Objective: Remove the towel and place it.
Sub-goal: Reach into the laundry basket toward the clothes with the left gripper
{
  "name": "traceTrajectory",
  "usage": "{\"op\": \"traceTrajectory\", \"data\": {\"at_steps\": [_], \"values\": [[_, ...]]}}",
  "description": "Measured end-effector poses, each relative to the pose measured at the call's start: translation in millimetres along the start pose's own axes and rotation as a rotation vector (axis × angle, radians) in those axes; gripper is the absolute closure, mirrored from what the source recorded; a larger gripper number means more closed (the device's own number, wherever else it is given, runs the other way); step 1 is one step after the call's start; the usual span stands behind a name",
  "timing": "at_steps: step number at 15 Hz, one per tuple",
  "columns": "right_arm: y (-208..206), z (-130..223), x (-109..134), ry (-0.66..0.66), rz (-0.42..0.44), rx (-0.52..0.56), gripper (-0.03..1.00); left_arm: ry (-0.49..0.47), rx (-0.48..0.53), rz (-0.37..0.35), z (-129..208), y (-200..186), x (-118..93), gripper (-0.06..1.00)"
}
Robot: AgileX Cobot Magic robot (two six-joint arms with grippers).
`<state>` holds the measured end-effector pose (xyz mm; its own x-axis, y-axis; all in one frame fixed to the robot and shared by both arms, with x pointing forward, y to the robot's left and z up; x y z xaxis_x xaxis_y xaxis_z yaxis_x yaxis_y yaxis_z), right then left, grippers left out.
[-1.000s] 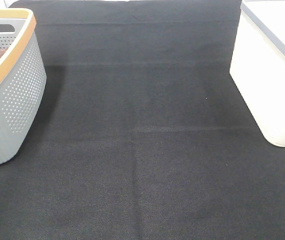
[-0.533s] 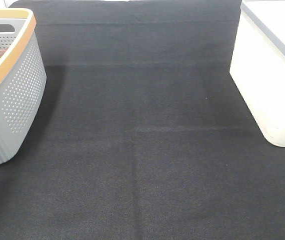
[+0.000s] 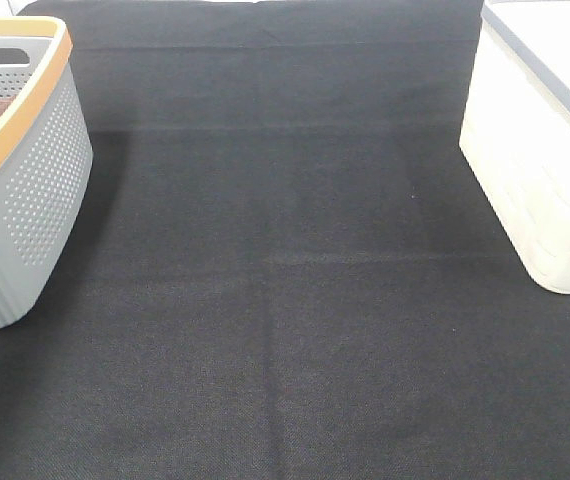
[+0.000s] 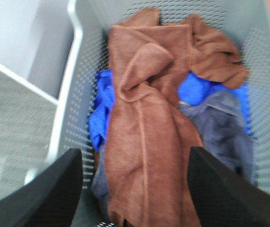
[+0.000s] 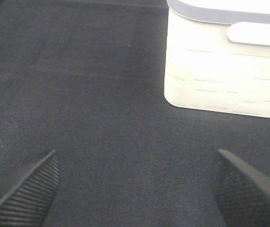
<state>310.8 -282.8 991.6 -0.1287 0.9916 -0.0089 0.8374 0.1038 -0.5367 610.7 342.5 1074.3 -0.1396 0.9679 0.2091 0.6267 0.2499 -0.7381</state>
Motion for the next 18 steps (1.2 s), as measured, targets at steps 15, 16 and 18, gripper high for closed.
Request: {"op": "traceTrajectory", "data": {"at_steps": [15,16,18], "values": [[-0.3,0.9,-12.4,-0.028,0.065,0.005,0.14,-0.147,0.309,0.118,-19.4,173.5,50.6,0.33],[-0.4,0.7,-13.3,-0.030,0.070,0.005,0.14,-0.131,0.299,0.126,-21.0,184.2,49.4,0.33],[-0.4,0.7,-13.5,-0.030,0.071,0.005,0.14,-0.141,0.267,0.174,-25.9,209.7,37.9,0.33]]}}
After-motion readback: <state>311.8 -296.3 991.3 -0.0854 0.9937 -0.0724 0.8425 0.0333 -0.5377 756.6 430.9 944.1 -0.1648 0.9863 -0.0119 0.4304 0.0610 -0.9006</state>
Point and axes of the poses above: a point on each arm's last joint axis where the gripper is mounted, y pointing out along that axis toward the gripper, x along the wrist's bending axis when the last joint is at zero, z = x × y, the point moved 10 cm from there along y, pointing out along that axis toward the gripper, and after that the axes turned 2 degrees about y, right-handed, at the moved point
